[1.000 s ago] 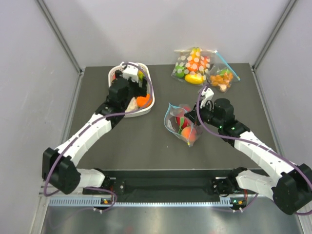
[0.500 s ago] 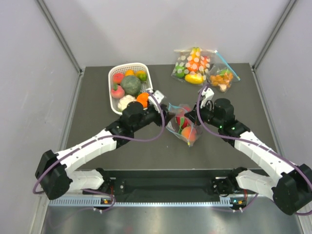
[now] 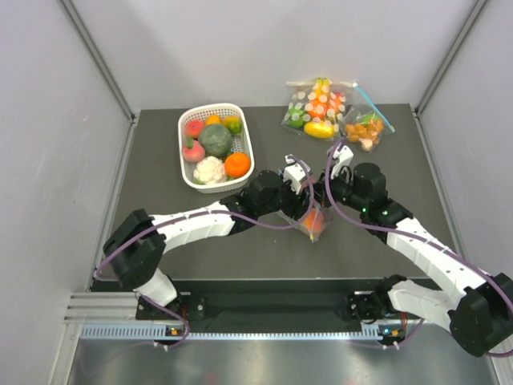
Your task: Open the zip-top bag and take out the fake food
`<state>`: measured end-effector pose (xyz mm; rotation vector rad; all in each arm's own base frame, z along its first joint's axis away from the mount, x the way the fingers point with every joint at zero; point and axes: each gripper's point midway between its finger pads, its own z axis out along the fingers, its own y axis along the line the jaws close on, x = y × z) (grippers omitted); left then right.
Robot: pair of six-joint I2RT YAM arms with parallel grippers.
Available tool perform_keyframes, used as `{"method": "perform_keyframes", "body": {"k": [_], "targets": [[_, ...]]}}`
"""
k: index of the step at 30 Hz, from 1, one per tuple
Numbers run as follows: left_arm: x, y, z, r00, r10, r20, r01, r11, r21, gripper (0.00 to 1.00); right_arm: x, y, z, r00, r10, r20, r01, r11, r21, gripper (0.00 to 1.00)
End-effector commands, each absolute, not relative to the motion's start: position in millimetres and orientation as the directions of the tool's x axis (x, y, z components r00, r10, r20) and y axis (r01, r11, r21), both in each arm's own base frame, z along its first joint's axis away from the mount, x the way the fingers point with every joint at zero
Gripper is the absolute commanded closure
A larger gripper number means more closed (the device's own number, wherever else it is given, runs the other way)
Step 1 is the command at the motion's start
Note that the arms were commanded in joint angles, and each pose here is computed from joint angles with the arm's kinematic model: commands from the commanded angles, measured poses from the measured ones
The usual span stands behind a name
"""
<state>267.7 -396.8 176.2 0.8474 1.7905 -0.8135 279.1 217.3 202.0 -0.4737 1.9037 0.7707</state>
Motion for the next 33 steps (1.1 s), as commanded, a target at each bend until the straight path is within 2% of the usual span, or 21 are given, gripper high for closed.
{"method": "perform_keyframes", "body": {"k": [1,10,18,26,33], "targets": [[282,-404,186,-0.291,0.166,-0.942,0.785,0.605,-0.136,0.43,280,213,213,-0.399,0.021,-0.917,-0.625,0.725,0.289,1.0],[292,-400,151,-0.299,0.308,-0.903,0.683,0.73,0.023,0.4,281,211,208,-0.407,0.018,-0.913,-0.62,0.729,0.29,1.0],[302,-383,136,-0.326,0.312,-0.892,0.569,0.818,0.078,0.37,280,211,207,-0.41,0.018,-0.912,-0.622,0.726,0.294,1.0],[300,-382,120,-0.341,0.336,-0.878,0.546,0.831,0.106,0.27,281,212,207,-0.413,0.018,-0.911,-0.623,0.723,0.297,1.0],[304,-389,103,-0.351,0.343,-0.871,0.543,0.833,0.109,0.28,279,210,210,-0.405,0.024,-0.914,-0.619,0.728,0.294,1.0]]}}
